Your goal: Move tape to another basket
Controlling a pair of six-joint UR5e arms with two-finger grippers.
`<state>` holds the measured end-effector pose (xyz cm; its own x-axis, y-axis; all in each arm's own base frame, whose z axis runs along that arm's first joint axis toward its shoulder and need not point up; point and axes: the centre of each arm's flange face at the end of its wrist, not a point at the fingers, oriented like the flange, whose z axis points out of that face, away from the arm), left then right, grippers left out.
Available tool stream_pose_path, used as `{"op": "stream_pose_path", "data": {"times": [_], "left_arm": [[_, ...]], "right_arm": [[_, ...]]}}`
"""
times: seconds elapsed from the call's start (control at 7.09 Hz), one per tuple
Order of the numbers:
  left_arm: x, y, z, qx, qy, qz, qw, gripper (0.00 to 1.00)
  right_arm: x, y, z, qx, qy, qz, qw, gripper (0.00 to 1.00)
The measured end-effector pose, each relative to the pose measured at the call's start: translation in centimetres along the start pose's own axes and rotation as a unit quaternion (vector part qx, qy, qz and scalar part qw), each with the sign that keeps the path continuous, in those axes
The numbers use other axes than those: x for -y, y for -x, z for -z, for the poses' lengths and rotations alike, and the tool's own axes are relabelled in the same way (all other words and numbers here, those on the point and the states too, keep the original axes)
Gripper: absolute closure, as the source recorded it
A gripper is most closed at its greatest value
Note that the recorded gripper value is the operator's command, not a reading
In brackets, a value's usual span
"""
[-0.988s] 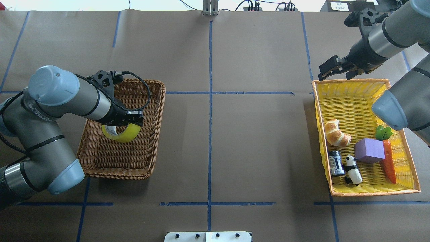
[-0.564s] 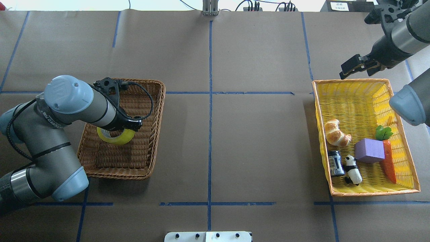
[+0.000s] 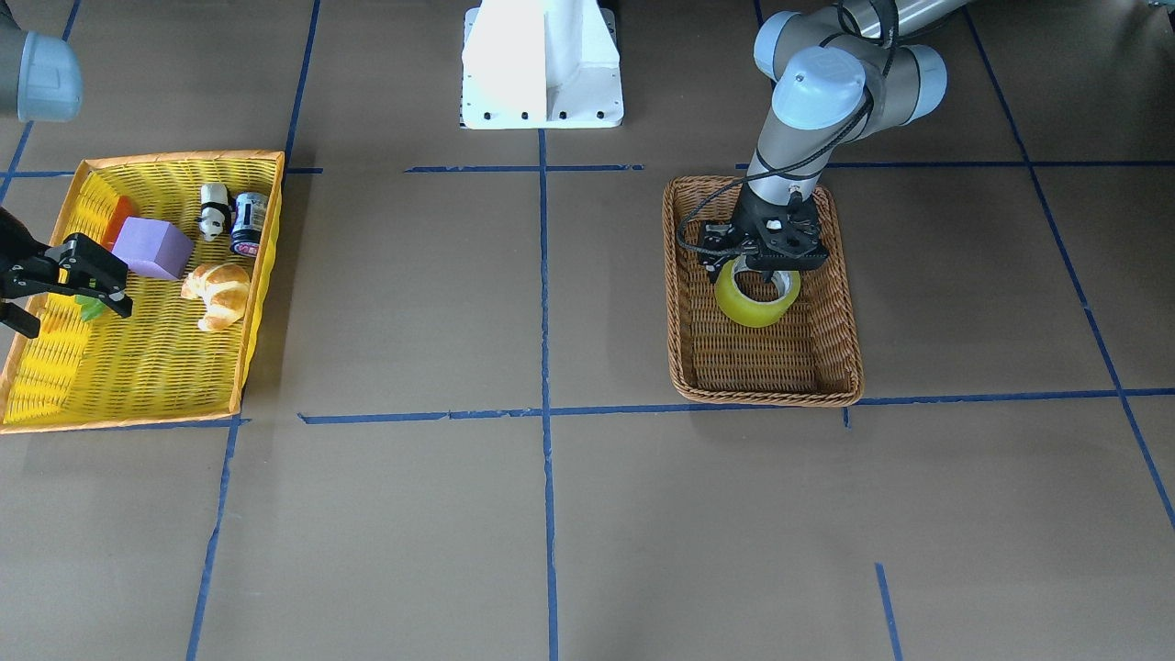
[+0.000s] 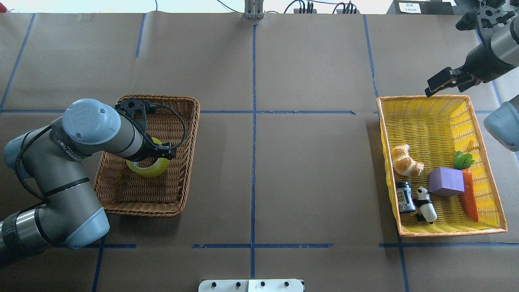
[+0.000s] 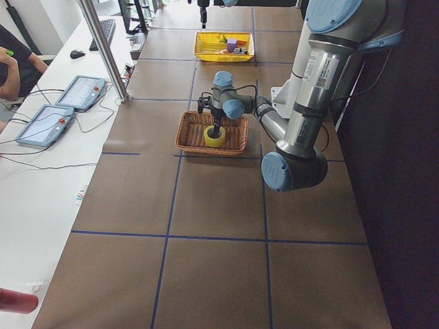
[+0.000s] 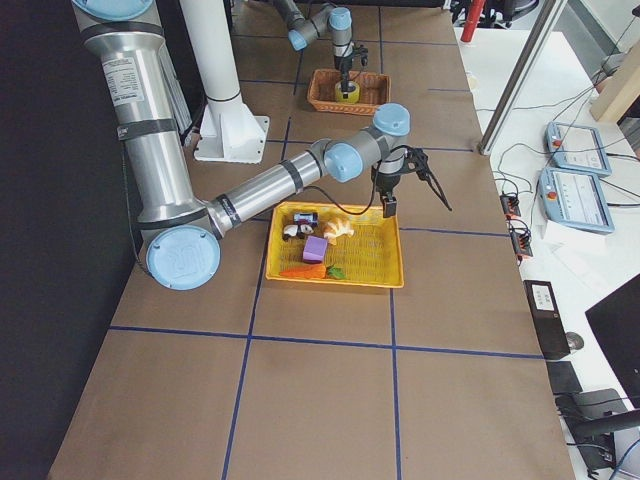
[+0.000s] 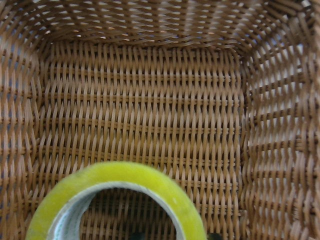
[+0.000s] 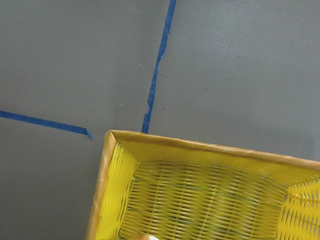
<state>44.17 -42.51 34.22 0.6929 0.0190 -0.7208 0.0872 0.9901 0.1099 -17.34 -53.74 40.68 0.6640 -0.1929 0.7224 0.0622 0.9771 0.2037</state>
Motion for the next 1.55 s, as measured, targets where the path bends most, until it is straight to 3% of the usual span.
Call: {"op": "stream_pose_path", "data": {"times": [0.28,0.56,0.85,0.99,1.27,1.55], "left_arm": [[1.4,1.6,4.0,0.031,0.015,-0.05,0.9981,0.0],[5.0,7.2,8.6,0.016,0.041,-0.073,0.9964,0.0],[8.3,17.2,12.1,-0.001,0.055,-0.094,0.9941,0.0],[9.4,22.5,13.1,-0.007,0.06,-0.101,0.9931,0.0],[11.7,33.0,13.3,-0.028,0.076,-0.098,0.9919,0.0],[13.1,41.4,13.1,-0.029,0.079,-0.093,0.9921,0.0]], "right_arm": [[-0.9,-3.0,0.0,-0.01,0.004,0.018,0.9998,0.0],[-2.3,-7.2,0.4,-0.025,0.012,0.042,0.9987,0.0],[-4.9,-12.8,1.1,-0.041,0.026,0.051,0.9975,0.0],[-6.9,-16.0,1.6,-0.045,0.031,0.042,0.9976,0.0],[-11.2,-21.6,2.1,-0.028,0.042,-0.007,0.9987,0.0],[-13.9,-26.2,2.3,-0.015,0.043,-0.027,0.9986,0.0]]}}
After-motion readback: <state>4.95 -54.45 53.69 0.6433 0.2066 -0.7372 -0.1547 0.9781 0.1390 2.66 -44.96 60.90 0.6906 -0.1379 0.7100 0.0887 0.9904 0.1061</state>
